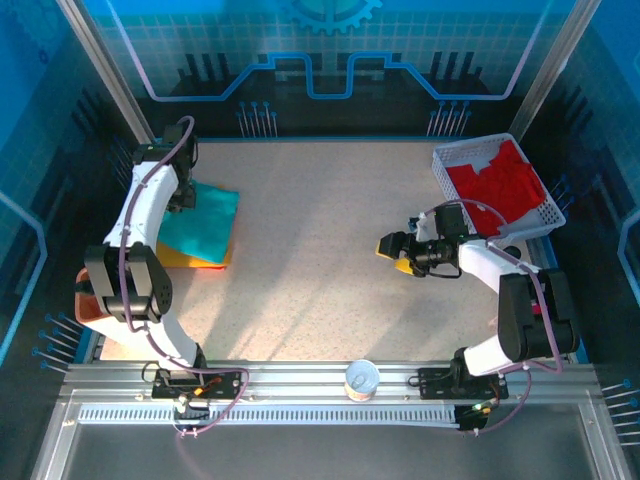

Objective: Fold and stack the t-shirts

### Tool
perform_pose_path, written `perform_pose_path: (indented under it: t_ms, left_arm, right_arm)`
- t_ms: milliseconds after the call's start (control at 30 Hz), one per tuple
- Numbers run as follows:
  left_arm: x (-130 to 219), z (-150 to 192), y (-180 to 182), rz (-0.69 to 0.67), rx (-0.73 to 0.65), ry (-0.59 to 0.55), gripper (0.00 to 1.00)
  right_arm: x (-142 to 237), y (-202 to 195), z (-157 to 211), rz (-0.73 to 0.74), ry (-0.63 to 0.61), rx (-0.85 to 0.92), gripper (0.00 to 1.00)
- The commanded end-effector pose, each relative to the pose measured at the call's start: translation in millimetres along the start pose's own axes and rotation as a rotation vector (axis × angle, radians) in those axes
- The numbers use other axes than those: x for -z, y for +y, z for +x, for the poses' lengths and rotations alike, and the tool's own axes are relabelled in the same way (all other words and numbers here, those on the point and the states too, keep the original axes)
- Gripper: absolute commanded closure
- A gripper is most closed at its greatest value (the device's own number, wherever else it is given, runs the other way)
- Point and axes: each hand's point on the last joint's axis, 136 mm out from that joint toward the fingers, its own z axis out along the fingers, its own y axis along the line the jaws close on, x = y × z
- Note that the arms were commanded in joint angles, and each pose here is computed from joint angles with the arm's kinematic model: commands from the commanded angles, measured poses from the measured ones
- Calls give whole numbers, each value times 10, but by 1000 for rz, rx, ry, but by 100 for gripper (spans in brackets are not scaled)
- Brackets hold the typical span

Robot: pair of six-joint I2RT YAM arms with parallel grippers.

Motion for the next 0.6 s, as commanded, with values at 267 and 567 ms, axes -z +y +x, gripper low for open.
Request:
perform_pose_path:
  t_ms: [267,567]
  left_arm:
    - [-189,38,332,-160,81,94,31]
    - [-63,-11,373,-152,104,60,25]
  right_arm:
    - [117,27,101,-13,17,15,12]
    - [182,18,115,7,3,20,12]
